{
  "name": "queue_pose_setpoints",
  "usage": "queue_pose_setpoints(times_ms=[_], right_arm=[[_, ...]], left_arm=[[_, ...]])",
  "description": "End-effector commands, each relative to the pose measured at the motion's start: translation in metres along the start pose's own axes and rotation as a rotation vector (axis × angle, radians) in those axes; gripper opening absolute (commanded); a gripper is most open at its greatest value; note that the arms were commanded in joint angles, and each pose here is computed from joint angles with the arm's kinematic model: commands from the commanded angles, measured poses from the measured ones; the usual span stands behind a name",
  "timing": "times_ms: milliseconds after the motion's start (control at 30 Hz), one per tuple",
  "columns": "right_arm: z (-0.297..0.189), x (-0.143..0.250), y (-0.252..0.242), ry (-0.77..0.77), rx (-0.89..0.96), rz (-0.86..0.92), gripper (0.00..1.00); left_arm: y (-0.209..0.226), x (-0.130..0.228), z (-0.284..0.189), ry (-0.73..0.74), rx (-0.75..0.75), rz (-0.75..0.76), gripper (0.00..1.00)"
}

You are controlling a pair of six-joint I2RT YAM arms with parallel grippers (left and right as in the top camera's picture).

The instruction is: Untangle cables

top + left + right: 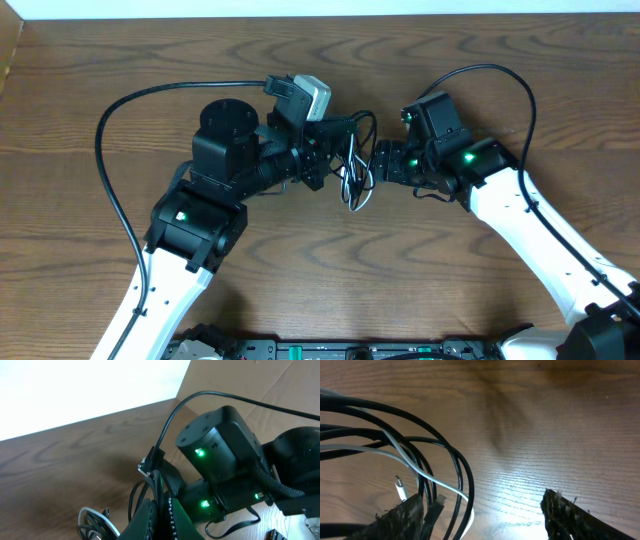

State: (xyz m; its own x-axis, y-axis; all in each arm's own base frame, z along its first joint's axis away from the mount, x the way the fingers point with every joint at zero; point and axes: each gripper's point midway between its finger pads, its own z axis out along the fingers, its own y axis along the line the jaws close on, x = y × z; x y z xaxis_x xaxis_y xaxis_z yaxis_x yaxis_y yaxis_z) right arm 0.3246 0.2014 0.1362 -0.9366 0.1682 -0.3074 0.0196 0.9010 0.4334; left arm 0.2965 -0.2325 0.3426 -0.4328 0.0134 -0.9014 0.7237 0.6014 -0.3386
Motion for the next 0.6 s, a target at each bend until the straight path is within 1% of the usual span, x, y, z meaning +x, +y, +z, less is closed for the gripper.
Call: queue_pose_setpoints(times_ms=[0,267,333,367,400,433,467,567], right_arm=[[0.010,0.006,-0.003,0.021,0.026,0.037,0.72],[0.035,0.025,0.006,0.086,0.032,0.070,0.73],[0.039,0.029,0.011,0.098,0.025,0.069,0.70],[0.041,0.030,0.015,0.099,0.019,0.060,0.63],[0.043,0.031,0.016,0.099,0.018,0.060,0.49],[0.044,0.032,0.019,0.098,0.012,0.056,0.22],[0.045,0.031,0.019,0.097,0.011,0.063,0.02],[0.045,0.031,0.018,0.097,0.015,0.070,0.01]], left_arm=[[-0.009,-0.015,-0.003,-0.044,0.029,0.028,0.08],[-0.013,-0.031,-0.004,-0.105,0.041,0.056,0.08],[-0.013,-0.031,-0.004,-0.106,0.042,0.057,0.08],[-0.013,-0.031,-0.004,-0.106,0.042,0.057,0.08],[-0.013,-0.031,-0.004,-0.106,0.042,0.057,0.08],[-0.012,-0.031,-0.004,-0.107,0.037,0.057,0.08],[-0.012,-0.031,-0.004,-0.108,0.033,0.057,0.08],[-0.010,-0.032,-0.004,-0.110,0.023,0.056,0.08]])
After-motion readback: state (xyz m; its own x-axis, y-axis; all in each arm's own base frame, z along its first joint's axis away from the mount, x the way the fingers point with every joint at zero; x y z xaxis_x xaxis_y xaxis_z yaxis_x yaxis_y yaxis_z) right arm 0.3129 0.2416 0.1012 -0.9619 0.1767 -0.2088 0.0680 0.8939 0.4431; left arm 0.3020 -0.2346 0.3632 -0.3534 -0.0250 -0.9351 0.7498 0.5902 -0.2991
